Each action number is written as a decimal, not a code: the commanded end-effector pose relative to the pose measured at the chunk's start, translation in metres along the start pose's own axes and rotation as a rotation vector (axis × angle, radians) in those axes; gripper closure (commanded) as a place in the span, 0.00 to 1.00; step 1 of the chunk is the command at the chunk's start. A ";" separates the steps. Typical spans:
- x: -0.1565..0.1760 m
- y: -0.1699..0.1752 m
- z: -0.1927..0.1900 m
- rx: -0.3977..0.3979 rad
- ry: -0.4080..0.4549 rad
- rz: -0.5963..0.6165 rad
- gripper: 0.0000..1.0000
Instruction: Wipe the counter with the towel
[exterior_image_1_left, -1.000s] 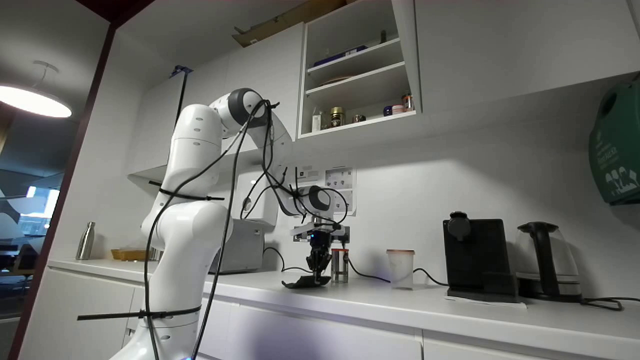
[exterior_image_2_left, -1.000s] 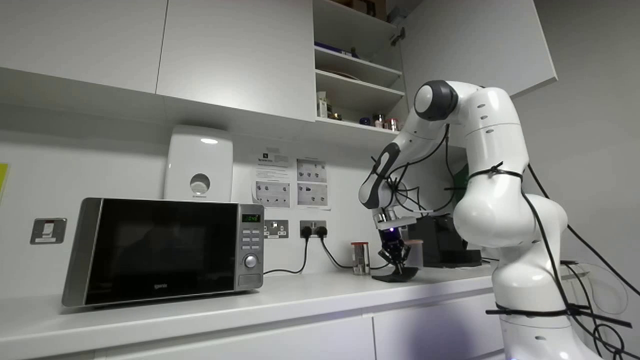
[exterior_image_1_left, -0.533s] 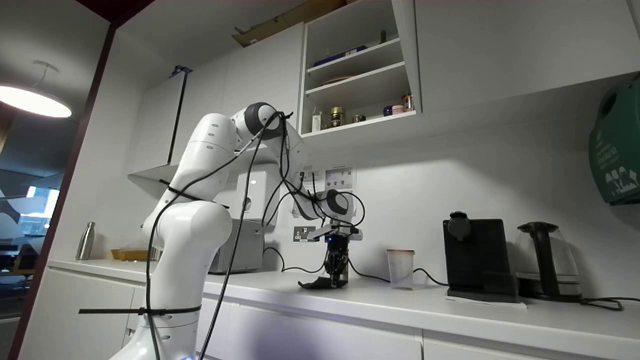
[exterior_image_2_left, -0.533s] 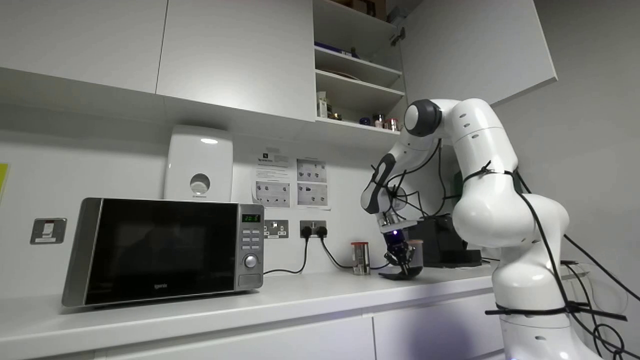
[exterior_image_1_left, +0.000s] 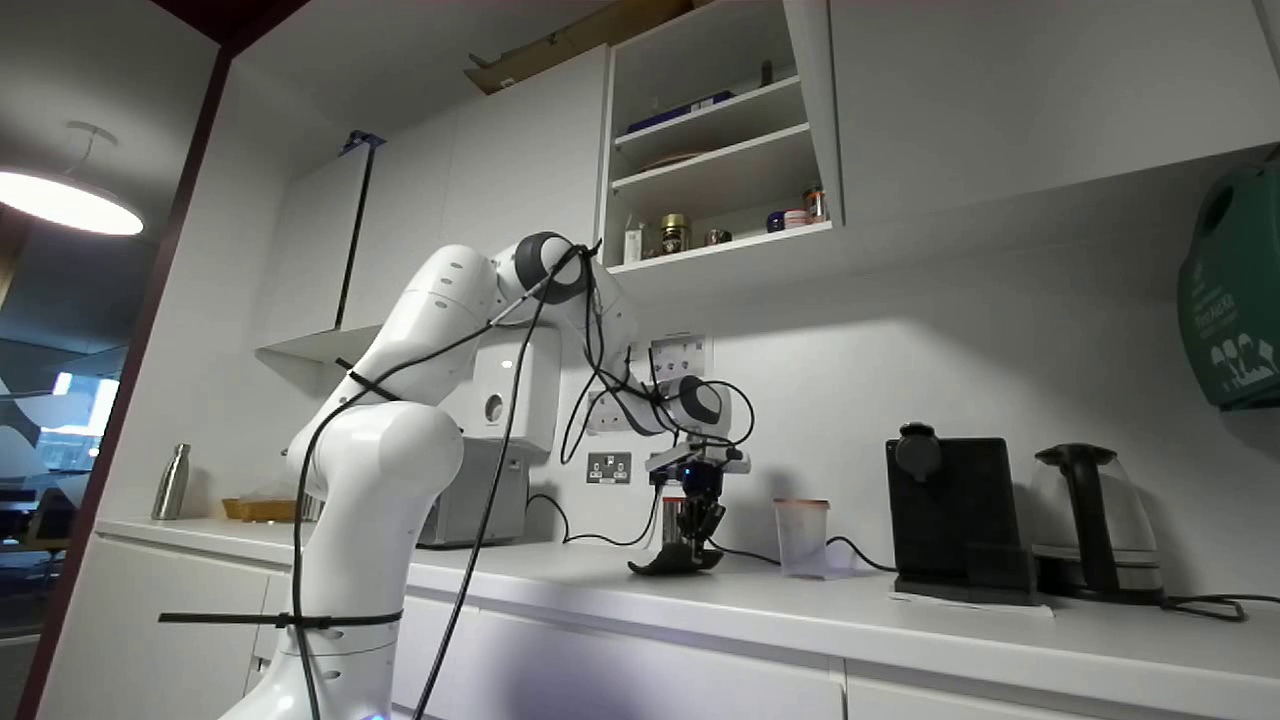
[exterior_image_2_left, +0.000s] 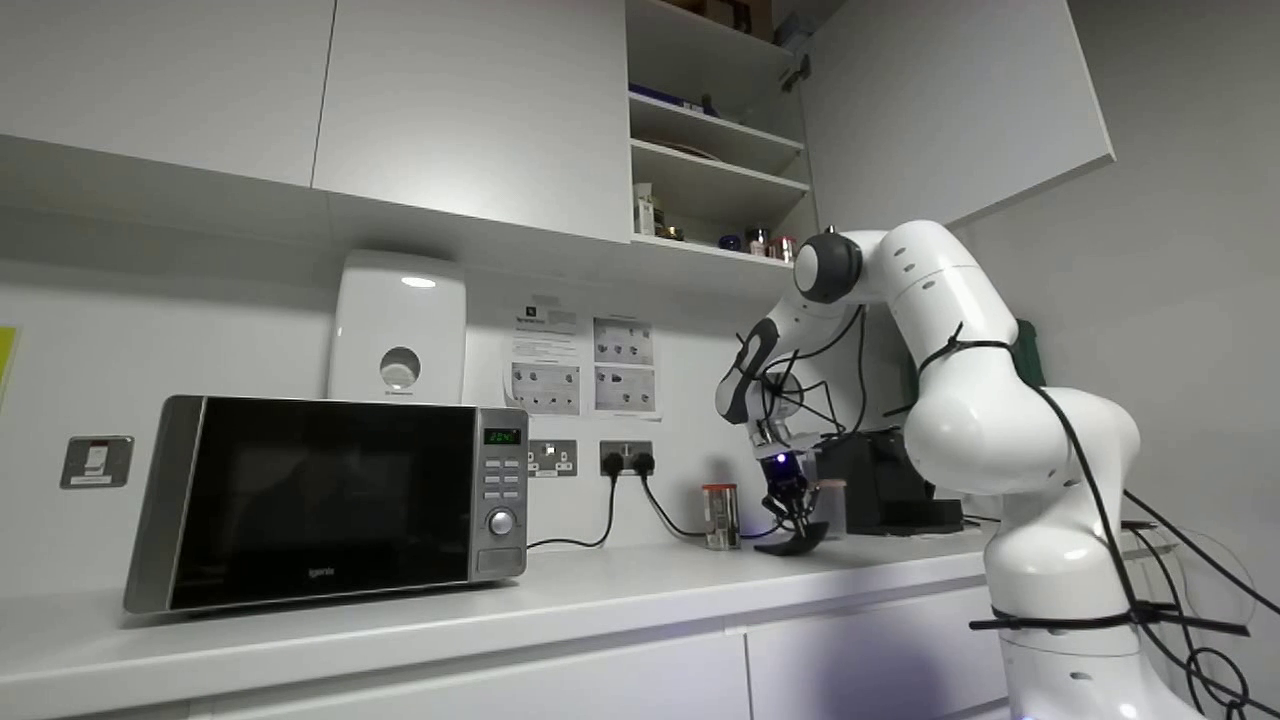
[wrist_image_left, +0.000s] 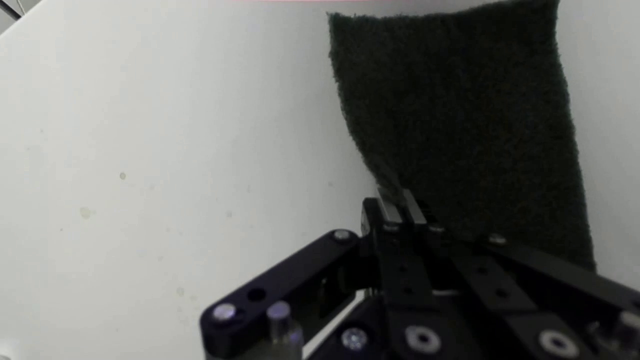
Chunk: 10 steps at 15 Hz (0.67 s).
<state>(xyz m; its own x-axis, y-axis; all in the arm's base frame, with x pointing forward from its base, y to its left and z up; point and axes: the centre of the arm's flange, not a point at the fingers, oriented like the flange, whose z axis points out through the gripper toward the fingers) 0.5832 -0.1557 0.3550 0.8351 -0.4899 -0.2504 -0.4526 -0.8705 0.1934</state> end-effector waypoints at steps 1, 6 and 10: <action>0.016 0.000 -0.015 0.037 -0.017 -0.028 0.99; -0.031 -0.029 0.001 0.073 -0.019 -0.149 0.99; -0.087 -0.079 0.020 0.060 -0.049 -0.285 0.99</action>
<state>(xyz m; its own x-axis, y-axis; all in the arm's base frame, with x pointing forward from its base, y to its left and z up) 0.5762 -0.0942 0.3418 0.8895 -0.3230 -0.3231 -0.3088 -0.9463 0.0959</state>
